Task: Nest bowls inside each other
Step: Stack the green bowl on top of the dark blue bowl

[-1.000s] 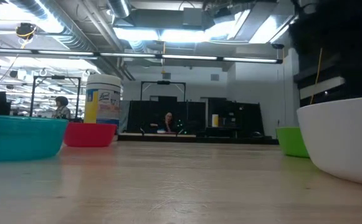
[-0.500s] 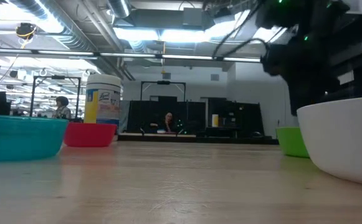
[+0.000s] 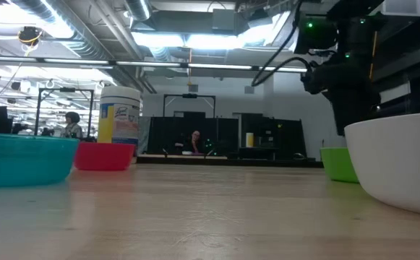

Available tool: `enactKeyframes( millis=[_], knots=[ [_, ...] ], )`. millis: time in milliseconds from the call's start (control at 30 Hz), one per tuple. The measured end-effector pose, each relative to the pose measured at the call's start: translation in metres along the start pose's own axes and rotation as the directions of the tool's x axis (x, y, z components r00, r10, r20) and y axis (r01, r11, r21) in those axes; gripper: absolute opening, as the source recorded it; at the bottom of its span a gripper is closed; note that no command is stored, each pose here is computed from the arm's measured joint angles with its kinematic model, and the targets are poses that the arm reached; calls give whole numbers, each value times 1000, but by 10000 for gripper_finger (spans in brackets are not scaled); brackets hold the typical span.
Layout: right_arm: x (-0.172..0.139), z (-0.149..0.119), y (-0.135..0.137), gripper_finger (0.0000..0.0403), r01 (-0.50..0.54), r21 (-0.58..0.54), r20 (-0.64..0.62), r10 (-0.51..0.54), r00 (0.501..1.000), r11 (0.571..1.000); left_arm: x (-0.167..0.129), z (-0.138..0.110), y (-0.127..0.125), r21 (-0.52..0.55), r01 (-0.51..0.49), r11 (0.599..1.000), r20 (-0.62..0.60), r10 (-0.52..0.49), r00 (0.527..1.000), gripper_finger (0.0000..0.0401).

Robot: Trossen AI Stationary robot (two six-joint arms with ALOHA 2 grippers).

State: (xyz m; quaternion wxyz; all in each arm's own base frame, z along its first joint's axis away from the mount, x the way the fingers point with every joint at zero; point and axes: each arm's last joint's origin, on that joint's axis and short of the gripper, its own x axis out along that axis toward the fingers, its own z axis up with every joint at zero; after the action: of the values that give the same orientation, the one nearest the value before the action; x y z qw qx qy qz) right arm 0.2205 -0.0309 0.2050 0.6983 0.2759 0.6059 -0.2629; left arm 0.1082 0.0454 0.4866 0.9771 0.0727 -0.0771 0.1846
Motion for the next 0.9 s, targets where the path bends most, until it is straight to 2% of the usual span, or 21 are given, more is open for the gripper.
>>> enactKeyframes(
  millis=[300, 500, 667, 733, 800, 900],
  knots=[
    [4, -10, 1, 168, 0, -49, -73, -4, 997, 999, 0, 3, 0, 0, -5, 1000, 31, 5, 1000, 114],
    [18, -20, -2, 178, 3, -39, -112, -7, 994, 999, 0, 3, 0, 1, -6, 1000, 30, 6, 1000, 114],
    [32, -26, -5, 167, -17, -26, -123, 14, 992, 1000, 0, 3, 1, 1, -11, 1000, 29, 11, 1000, 114],
    [36, -28, -7, 154, -17, -11, -122, 15, 992, 1000, 0, 3, 1, 1, -12, 1000, 29, 12, 1000, 114],
    [40, -32, -10, 120, -4, -10, -136, 3, 991, 1000, 0, 3, 1, 1, -13, 1000, 29, 13, 999, 114],
    [42, -33, -11, 30, -8, -33, -140, 3, 990, 999, 0, 3, 1, 3, -13, 1000, 29, 13, 999, 114]
  ],
)
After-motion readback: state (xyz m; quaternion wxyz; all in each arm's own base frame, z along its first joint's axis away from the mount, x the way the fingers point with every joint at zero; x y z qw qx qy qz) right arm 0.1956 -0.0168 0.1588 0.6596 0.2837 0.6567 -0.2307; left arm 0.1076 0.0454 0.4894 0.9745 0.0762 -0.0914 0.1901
